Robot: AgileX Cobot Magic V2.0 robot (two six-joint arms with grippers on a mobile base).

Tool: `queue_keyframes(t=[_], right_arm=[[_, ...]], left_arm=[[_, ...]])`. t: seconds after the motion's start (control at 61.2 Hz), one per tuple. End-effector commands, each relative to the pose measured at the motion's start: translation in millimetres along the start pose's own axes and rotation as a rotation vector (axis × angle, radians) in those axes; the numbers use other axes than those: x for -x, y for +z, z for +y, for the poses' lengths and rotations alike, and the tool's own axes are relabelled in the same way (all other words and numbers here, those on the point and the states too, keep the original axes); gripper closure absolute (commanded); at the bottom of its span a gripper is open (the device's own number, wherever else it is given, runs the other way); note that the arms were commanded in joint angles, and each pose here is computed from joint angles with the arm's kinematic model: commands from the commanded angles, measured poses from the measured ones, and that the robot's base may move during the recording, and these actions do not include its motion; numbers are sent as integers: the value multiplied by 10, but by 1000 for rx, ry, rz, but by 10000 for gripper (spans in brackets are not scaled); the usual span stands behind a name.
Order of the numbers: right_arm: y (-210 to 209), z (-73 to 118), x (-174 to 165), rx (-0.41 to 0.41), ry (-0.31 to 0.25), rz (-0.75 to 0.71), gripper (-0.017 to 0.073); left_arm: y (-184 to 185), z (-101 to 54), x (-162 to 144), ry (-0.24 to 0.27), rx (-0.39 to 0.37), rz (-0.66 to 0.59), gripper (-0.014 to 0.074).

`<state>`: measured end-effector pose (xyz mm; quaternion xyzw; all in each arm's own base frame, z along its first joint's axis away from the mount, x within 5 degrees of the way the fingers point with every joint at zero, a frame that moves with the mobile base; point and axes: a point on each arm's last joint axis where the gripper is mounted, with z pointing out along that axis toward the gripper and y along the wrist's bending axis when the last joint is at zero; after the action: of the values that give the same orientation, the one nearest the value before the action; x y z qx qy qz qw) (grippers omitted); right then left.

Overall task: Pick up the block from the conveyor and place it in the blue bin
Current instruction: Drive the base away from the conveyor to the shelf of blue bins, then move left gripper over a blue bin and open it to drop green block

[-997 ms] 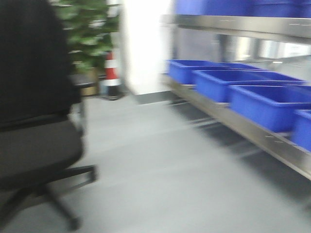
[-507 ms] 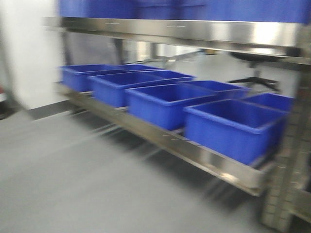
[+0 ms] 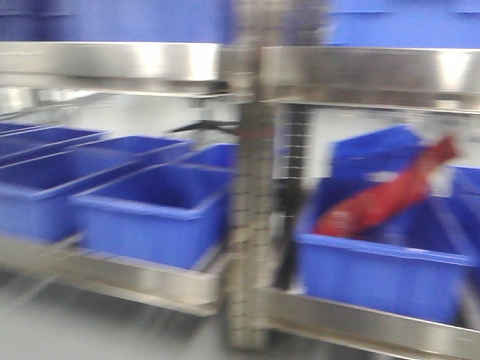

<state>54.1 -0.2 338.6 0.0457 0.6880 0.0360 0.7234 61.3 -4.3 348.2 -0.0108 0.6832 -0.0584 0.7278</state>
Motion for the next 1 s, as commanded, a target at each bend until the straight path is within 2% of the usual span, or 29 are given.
queue_keyframes(t=[0.0,0.981], right_arm=[[-5,0,19,1,-7,-29,721],[-5,0,22,1,-7,-32,721]], left_arm=[[-12,-4,22,3,-5,-22,704],[-12,-4,22,3,-5,-22,704]])
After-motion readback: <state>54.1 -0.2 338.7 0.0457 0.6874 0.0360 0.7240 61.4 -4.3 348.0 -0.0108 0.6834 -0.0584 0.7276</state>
